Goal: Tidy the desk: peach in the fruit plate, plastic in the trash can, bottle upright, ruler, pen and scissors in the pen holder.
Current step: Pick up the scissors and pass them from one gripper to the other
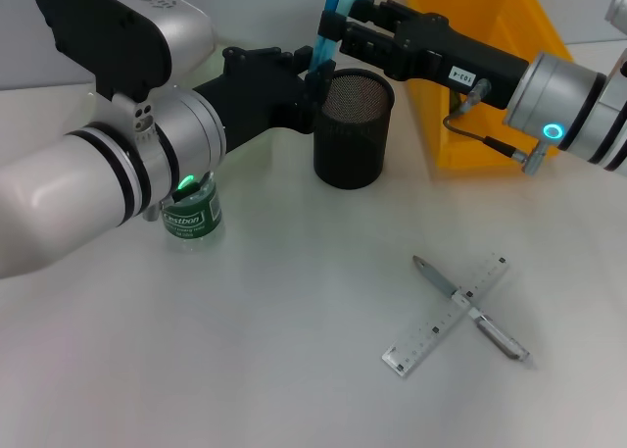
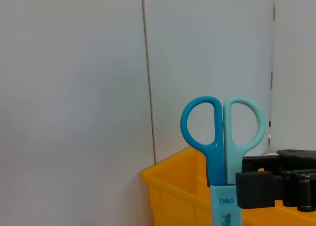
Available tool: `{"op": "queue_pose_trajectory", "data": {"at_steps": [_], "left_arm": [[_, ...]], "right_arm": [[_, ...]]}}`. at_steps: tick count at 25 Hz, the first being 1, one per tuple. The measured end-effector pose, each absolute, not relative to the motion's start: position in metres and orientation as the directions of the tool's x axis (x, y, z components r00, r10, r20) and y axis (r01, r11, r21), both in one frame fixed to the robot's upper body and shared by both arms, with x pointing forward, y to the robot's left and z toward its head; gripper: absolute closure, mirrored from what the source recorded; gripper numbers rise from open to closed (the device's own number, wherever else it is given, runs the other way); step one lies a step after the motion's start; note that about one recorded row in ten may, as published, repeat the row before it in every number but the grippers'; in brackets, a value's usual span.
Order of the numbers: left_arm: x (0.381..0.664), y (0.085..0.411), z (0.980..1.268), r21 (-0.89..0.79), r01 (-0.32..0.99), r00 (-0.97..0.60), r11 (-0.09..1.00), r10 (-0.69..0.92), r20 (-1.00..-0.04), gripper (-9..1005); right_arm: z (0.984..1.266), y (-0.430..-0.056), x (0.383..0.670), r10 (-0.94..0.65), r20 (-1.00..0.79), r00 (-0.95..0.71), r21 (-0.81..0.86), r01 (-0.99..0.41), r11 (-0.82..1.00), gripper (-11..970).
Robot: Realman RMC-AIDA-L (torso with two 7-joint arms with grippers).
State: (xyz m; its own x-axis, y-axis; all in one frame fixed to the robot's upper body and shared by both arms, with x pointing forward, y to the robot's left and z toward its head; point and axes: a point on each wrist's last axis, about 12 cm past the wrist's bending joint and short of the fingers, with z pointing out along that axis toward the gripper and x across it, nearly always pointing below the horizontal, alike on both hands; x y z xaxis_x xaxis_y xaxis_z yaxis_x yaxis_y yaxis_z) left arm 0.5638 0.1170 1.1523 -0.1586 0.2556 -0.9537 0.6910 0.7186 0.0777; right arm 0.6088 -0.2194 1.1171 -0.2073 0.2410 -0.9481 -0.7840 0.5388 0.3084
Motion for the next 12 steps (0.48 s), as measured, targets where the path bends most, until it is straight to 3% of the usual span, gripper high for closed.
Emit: {"op": "queue_pose_trajectory", "data": {"at_steps": [2, 8, 12], "left_arm": [[0.5639, 0.1173, 1.1523, 0.079, 0.691, -0.158, 0.719, 0.256, -0.954, 787], [0.5636, 0.1167, 1.1521, 0.080, 0.693, -0.157, 0.717, 0.258, -0.953, 787], [0.5635, 0.1166, 1.1520, 0.082, 0.693, -0.156, 0.716, 0.261, -0.953, 787]], "right_arm": [[1.1170, -0.2195, 0.6089, 0.241, -0.948, -0.208, 0.309, -0.783, 0.540, 275], [1.1158, -0.2193, 0.6090, 0.242, -0.947, -0.213, 0.314, -0.778, 0.543, 515], [1.1160, -0.2190, 0.6091, 0.242, -0.946, -0.213, 0.315, -0.779, 0.543, 561]]}}
